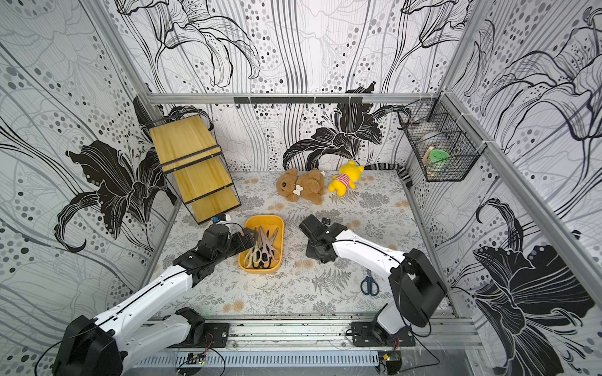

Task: Put the scissors into the storage box
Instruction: Pick up the scissors from the center of the board, then place the scissors in the storage box.

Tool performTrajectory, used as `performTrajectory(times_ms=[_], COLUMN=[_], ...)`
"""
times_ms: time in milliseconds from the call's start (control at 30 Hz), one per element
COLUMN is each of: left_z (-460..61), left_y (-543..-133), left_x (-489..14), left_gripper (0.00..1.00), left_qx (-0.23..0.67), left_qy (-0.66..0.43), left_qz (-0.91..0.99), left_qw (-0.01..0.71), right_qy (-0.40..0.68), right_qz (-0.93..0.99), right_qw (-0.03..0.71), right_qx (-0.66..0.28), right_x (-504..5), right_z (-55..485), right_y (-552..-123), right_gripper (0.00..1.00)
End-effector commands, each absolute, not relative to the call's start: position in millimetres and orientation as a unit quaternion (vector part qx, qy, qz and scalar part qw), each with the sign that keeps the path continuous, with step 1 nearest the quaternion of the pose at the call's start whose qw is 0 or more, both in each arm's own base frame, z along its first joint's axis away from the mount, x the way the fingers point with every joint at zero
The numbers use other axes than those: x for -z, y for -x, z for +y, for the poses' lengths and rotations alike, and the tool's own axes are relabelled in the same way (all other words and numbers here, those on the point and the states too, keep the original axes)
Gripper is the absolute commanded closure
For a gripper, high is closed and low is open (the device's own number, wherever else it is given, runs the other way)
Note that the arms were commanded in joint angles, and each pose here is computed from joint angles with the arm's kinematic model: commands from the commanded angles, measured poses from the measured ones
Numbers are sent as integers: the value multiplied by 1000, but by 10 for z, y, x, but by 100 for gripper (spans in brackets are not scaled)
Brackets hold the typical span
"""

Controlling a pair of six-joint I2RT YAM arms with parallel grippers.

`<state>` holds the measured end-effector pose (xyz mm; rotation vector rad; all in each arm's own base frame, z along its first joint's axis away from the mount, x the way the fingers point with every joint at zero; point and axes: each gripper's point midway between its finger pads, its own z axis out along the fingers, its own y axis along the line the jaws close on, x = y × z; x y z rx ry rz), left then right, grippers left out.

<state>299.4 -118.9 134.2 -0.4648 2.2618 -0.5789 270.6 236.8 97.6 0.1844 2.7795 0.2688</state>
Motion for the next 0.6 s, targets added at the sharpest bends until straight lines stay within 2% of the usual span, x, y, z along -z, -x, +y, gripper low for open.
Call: performTrajectory(times_ms=[0, 167, 300, 567], left_z=[-1068, -859, -753, -681], left_y=[-3038, -3051, -3043, -3021], left_x=[-1357, -1306, -1255, -1173], left_gripper=[3, 3, 3, 3], left_qx=[246, 252, 263, 261], left_qy=[202, 235, 255, 264], left_qz=[869, 859, 852, 851], left_qw=[380, 378, 375, 372], right_qy=[-23, 15, 60, 78], right_qz=[973, 962, 956, 953], right_qw=[203, 208, 193, 127], right_qx=[-105, -175, -212, -265], right_x=[-1173, -1391, -1488, -1368], right_z=[2669, 3359, 3871, 4200], right_y=[-2935, -3069, -2939, -2551], right_gripper=[100, 100, 100, 100])
